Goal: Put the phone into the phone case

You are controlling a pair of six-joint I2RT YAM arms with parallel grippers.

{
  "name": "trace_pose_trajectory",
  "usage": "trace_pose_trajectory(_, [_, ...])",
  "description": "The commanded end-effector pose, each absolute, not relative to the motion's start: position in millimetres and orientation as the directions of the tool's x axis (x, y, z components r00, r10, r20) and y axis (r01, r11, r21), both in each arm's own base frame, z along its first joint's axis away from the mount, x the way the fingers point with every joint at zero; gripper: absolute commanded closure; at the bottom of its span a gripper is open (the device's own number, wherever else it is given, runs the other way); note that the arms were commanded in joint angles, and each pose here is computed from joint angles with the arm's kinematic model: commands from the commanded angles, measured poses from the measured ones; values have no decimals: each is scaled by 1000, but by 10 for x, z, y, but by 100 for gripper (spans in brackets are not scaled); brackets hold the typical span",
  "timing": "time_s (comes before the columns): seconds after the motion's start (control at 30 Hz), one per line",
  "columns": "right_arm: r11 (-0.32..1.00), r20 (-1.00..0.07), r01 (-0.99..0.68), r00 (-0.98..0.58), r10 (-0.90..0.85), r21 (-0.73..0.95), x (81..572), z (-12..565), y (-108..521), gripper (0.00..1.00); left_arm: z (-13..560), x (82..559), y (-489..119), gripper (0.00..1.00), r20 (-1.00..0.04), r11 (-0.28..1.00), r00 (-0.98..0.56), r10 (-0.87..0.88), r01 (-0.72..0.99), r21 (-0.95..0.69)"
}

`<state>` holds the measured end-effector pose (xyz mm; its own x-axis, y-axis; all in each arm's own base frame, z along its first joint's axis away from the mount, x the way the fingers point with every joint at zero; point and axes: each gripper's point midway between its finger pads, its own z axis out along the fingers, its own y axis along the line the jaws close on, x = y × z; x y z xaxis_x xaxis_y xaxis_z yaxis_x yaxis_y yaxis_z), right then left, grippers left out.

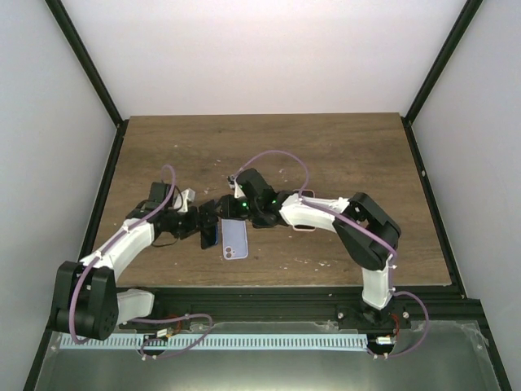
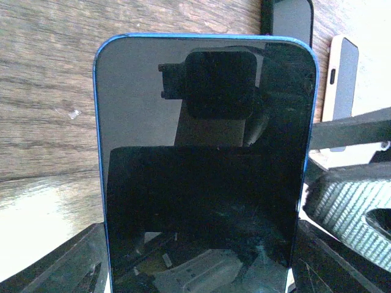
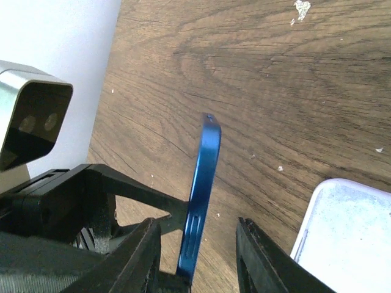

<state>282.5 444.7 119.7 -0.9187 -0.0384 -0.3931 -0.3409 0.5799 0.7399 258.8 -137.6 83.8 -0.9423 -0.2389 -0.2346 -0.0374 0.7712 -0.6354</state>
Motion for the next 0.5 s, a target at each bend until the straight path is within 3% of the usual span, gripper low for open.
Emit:
trace_pose_trajectory(0.0, [555, -393, -352, -918, -47, 754, 2846, 1304, 4571, 65, 1038, 2634, -1502, 46, -285, 721, -933, -222, 40, -692])
trace_pose_trajectory(0.07, [556, -386, -351, -921, -57, 754, 2838, 1277, 4583, 66, 1048, 2633, -1504, 46, -288, 720, -932, -222, 42, -693])
trace_pose_trajectory(0.33, [539, -373, -351, -925, -72, 766, 2765, 1230, 4563, 92, 1055, 2581, -1528, 45, -285, 708, -932, -223, 46, -705])
trace_pose_trajectory(0.47, [531, -372, -350, -926, -71, 772, 2733, 1254, 4540, 97, 1088, 2552, -1558, 38, -278, 692, -935, -219, 52, -720])
